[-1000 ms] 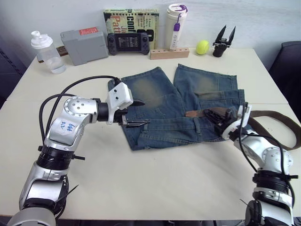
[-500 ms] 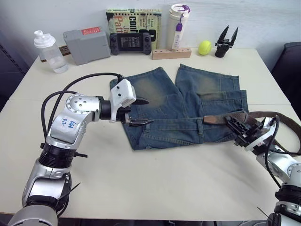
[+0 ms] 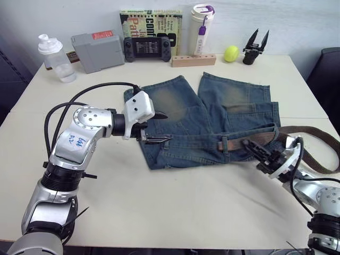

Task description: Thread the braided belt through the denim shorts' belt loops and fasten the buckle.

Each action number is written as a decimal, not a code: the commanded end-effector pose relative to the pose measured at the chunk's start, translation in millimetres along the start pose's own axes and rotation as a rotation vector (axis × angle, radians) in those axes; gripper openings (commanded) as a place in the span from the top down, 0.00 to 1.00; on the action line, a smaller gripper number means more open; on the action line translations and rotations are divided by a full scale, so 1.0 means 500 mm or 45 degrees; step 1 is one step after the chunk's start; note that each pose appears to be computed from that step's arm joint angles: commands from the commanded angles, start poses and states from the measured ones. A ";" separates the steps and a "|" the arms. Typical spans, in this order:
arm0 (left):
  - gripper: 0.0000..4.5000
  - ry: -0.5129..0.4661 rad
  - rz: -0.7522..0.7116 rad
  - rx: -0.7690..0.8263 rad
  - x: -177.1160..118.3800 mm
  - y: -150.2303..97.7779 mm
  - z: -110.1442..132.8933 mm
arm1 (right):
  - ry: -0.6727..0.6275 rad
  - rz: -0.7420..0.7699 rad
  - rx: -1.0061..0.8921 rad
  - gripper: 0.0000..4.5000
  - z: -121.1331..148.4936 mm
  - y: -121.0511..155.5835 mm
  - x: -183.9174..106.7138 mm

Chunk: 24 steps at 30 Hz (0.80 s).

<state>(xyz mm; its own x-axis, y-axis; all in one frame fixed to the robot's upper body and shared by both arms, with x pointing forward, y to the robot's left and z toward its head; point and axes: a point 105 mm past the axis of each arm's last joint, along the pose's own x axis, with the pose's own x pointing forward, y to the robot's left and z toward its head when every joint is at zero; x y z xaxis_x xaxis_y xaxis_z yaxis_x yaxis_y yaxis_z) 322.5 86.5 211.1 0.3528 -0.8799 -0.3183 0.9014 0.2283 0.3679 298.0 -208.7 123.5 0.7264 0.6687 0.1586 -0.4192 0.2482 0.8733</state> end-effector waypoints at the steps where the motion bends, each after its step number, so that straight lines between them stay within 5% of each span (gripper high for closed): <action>1: 0.15 -0.016 0.008 0.057 -0.003 -0.005 0.014 | 0.012 0.053 -0.041 0.99 -0.013 0.020 0.031; 15: 0.15 0.016 0.008 0.054 -0.003 -0.012 -0.004 | 0.068 -0.059 -0.142 0.99 -0.073 0.033 0.115; 18: 0.15 0.051 -0.032 0.104 0.009 -0.020 -0.018 | -0.002 -0.036 -0.134 0.77 -0.053 0.050 0.107; 24: 0.15 0.039 -0.109 0.171 0.033 -0.034 -0.026 | 0.033 -0.078 -0.352 0.17 -0.025 0.096 0.051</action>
<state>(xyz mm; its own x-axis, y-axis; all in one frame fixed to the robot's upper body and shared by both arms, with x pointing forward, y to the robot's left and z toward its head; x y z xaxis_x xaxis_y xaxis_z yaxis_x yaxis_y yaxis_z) 318.5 77.5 183.8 0.3023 -0.8689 -0.3920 0.9001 0.1249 0.4173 299.4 -161.6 146.1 0.7450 0.6621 0.0819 -0.4594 0.4202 0.7825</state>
